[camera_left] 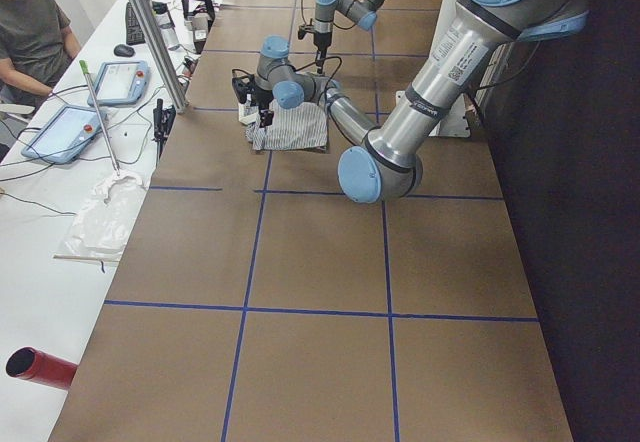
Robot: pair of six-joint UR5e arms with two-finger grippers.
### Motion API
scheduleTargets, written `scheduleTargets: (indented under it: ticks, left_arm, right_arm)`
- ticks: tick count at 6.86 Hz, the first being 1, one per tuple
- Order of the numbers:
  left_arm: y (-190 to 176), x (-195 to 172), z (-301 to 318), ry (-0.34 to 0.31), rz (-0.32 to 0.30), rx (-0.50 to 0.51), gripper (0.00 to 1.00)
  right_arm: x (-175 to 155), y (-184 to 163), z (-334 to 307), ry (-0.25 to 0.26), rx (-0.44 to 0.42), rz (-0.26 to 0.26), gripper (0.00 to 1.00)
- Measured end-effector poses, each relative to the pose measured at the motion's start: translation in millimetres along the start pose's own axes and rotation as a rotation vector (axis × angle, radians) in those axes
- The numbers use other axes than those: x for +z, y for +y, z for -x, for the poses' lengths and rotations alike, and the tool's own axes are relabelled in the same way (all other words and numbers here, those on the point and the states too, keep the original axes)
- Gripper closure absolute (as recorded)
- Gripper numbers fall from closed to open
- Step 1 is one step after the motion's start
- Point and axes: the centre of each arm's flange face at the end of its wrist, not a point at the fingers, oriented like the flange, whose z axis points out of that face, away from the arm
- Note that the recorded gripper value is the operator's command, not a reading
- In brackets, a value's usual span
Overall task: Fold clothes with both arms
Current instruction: 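Lower the right gripper to the folded shirt's side edge nearest it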
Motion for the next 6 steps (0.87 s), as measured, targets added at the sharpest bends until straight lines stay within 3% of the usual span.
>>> scheduleTargets:
  ticks: [1,6]
  left_arm:
    - [0.7,-0.7,-0.8,0.002,0.001,0.001,0.0]
    - [1.8,-2.7,-2.1,0.006,0.001,0.003,0.0]
  right_arm:
    - [0.9,-0.6,-1.0,0.003,-0.001,0.0,0.0]
    - [7.2,-8.6,-10.1,0.043,-0.015,0.003,0.0]
